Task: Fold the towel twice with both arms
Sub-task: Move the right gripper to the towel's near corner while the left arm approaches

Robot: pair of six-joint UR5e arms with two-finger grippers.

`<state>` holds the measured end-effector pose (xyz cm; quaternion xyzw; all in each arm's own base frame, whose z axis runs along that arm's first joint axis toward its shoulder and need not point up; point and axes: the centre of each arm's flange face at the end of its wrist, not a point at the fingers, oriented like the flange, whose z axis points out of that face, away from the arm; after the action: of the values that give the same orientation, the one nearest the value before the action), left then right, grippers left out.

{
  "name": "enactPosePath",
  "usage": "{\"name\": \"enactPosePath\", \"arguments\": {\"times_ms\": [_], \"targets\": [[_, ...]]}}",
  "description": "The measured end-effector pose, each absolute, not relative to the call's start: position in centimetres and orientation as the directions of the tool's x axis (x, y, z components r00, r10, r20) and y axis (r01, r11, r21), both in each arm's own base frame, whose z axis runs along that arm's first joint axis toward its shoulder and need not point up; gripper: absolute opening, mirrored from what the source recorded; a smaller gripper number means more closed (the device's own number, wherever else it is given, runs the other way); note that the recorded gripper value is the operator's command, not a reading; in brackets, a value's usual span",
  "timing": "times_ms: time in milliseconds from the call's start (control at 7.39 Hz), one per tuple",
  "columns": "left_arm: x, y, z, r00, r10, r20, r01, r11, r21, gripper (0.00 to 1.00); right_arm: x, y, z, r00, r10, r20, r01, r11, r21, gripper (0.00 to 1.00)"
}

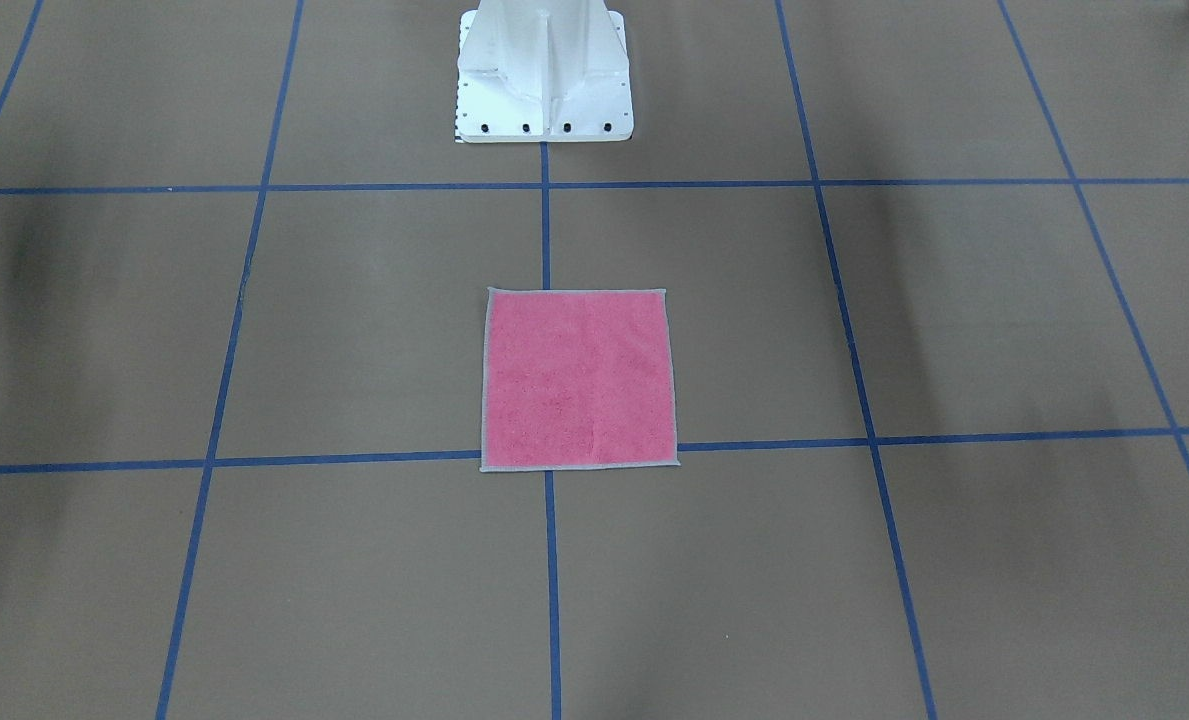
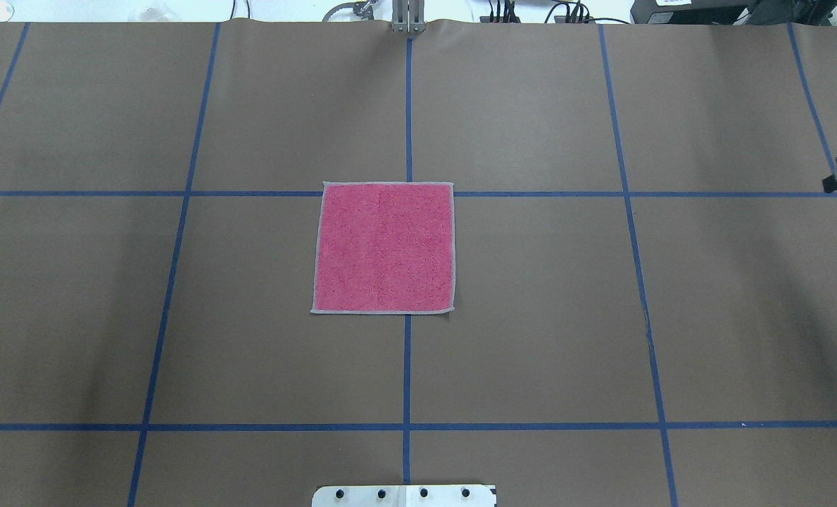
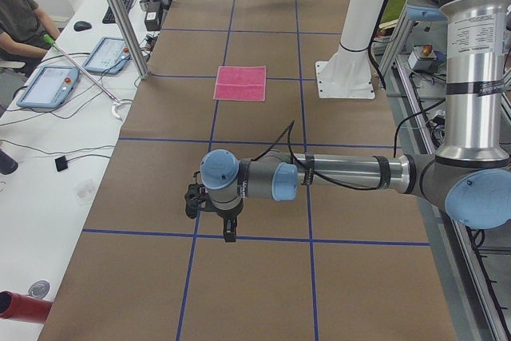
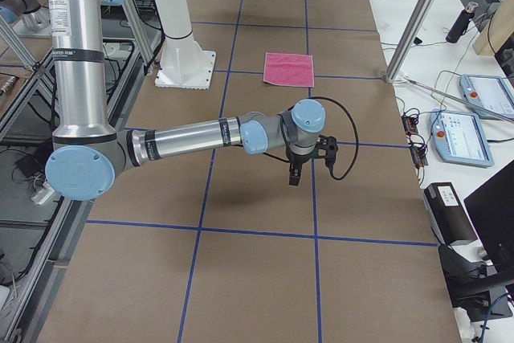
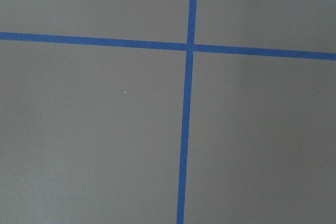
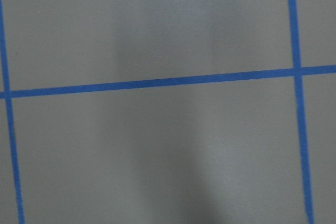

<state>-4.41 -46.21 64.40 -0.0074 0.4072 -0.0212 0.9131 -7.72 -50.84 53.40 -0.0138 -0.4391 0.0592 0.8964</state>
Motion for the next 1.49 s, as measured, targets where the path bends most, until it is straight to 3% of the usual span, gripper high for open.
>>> {"name": "enactPosePath", "arguments": {"times_ms": [677,1083,1489], "targets": [[0.4,-48.5,61.1,0.643,-0.08,-0.762,0.039,0.997,-0.072,1.0,-24.4,-51.8,39.6,0.457,0.314,0.832,-0.241,0.944,-0.224,1.0],[7.7,-49.8,53.6,0.548,-0.17,-0.819,0.117,0.985,-0.126,1.0,-35.1,-47.7,31.3,0.388,0.401,0.83,-0.308,0.905,-0.293,1.0],[18.7,-50.0,45.4,0.46,-0.236,-0.856,0.113,0.972,-0.207,1.0,-44.2,-42.1,27.5,0.368,0.417,0.831,-0.339,0.892,-0.298,1.0]]}}
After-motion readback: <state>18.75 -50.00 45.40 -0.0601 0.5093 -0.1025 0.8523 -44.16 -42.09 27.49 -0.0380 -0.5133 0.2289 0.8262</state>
